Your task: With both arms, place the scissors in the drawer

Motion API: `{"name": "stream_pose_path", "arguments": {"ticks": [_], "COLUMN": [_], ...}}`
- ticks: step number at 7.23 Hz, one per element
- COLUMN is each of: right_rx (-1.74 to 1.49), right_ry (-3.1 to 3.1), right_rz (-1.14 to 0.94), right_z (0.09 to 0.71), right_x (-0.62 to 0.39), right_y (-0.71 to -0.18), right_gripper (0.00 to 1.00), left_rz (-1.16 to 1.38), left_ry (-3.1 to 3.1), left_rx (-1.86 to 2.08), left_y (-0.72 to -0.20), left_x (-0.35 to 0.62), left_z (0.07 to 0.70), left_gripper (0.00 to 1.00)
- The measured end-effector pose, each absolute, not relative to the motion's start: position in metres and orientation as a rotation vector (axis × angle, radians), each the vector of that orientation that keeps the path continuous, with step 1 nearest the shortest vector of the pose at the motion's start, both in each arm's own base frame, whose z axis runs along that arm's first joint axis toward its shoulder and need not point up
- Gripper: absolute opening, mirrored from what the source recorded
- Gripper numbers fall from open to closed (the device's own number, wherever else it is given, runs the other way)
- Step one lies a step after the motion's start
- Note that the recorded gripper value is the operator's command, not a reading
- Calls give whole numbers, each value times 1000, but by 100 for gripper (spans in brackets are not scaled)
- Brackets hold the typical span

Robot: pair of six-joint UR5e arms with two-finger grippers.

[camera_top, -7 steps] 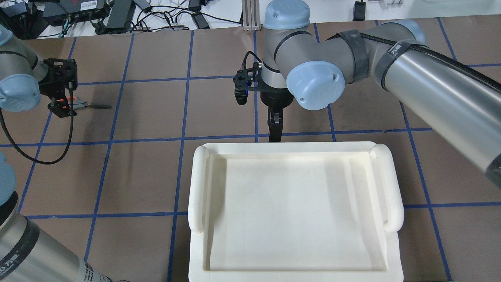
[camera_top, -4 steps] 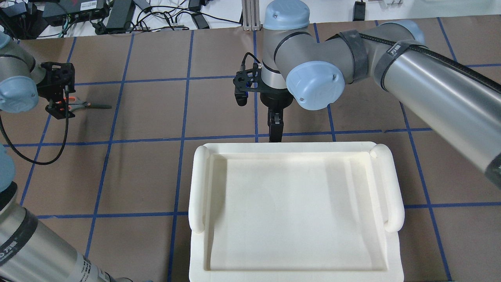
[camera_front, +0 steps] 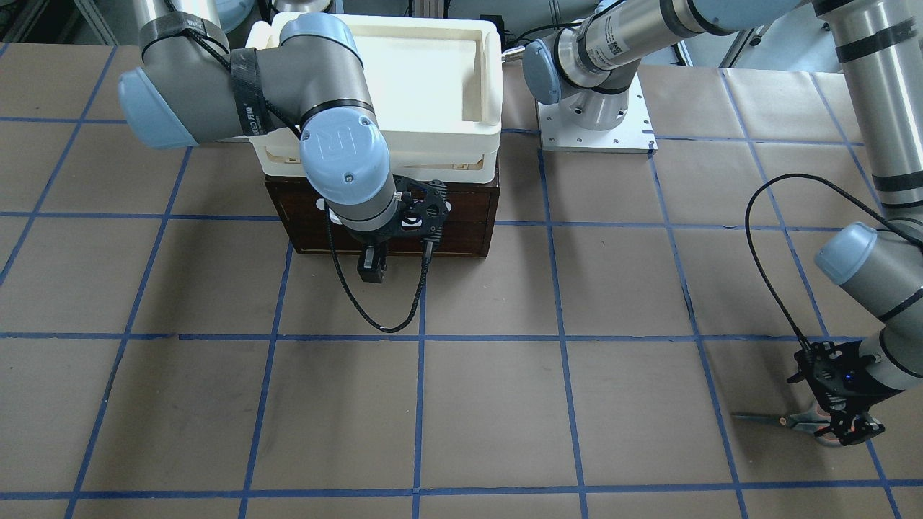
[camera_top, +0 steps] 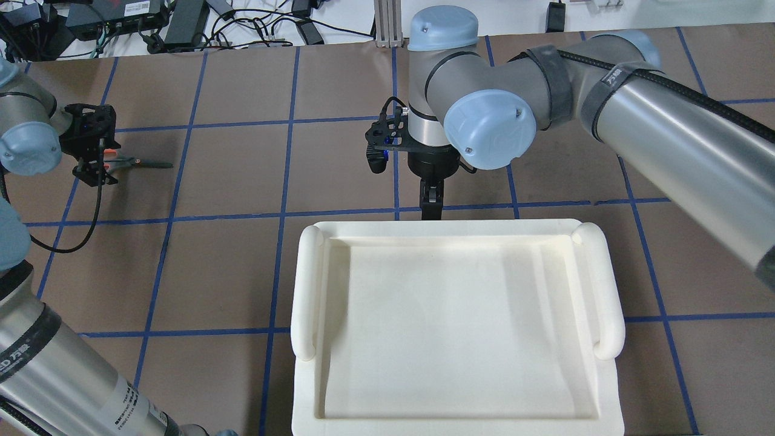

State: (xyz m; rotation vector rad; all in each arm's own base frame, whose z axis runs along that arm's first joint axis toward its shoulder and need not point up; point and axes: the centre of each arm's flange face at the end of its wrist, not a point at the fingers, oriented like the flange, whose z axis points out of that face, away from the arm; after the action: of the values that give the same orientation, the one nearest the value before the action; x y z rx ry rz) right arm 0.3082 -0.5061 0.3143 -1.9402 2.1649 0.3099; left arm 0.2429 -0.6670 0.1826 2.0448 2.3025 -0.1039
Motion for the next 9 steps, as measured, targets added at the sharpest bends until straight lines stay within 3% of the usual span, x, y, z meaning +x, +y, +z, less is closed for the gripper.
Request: {"name": "stream_pose_path", "arguments": {"ticks": [6,7,8,9], "right_rx": [-1924,-1924,-1925,-1926], "right_ry": [2162,2159,2158,2157], "right_rz": [404,406,408,411], "right_z": [306,305,304,303], "right_x": [304,305,305,305], "right_y": [-500,-500,-499,-499], "right_gripper": [100,100,100,100], "left_rz": [-124,-133,-136,-135], "left_ry": [2246,2246,2245,2243], "left_rx": [2116,2119,2123,2126], "left_y": [-678,-679,-679,-679], "left_x": [240,239,239,239], "left_z": [170,170,168,166], "left_gripper": [90,80,79,71]}}
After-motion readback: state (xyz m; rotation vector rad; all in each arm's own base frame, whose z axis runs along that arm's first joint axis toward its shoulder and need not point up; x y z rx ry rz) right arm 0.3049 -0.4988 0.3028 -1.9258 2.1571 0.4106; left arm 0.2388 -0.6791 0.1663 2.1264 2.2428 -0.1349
